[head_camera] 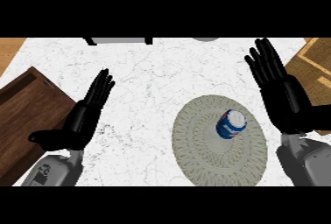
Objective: Pick the can from the placemat and place it in the basket
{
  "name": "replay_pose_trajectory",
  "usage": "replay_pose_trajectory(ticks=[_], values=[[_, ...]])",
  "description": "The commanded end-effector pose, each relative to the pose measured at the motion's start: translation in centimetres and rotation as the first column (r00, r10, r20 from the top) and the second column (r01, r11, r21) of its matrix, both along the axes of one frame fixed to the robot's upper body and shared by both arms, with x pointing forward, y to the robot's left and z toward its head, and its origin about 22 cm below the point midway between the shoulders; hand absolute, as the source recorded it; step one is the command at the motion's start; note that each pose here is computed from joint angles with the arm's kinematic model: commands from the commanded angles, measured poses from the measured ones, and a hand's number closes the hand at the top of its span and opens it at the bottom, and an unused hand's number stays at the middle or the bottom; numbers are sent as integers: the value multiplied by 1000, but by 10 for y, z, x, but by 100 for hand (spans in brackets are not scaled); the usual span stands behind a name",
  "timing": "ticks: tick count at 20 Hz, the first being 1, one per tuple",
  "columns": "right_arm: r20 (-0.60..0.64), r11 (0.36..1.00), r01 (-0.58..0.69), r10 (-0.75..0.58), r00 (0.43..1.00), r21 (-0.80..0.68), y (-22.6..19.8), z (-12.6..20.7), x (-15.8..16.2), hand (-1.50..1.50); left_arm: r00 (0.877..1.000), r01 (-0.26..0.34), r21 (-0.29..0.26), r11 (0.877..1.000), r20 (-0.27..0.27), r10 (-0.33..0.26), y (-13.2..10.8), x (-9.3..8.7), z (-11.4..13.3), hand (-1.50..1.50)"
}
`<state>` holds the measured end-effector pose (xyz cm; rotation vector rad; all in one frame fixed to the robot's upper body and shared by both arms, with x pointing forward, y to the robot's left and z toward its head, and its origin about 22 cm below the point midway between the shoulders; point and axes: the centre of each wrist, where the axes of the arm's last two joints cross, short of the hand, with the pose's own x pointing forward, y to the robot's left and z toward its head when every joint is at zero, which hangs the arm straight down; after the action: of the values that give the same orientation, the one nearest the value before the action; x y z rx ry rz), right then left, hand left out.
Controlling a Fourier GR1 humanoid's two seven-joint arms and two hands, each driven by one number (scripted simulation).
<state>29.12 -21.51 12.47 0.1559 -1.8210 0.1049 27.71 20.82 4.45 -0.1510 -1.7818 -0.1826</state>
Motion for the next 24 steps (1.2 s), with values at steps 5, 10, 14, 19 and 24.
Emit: replay_pose_trajectory(ticks=[5,10,14,19,24], values=[[242,992,74,-98,965,105,-81,31,26,150,937,-258,176,950,-193,290,80,11,-5,0],[322,838,-79,292,901,-539,-32,22,12,-150,907,-228,209,951,-309,285,91,6,-18,0],[418,902,40,159,895,-430,60,-10,11,-150,892,-264,220,939,-316,325,103,18,-6,0],[284,862,103,49,958,-497,93,49,16,-150,878,-250,225,942,-357,318,115,16,-10,0],[73,646,87,-48,996,-758,65,86,24,-150,867,-291,215,932,-352,352,115,16,-1,0]])
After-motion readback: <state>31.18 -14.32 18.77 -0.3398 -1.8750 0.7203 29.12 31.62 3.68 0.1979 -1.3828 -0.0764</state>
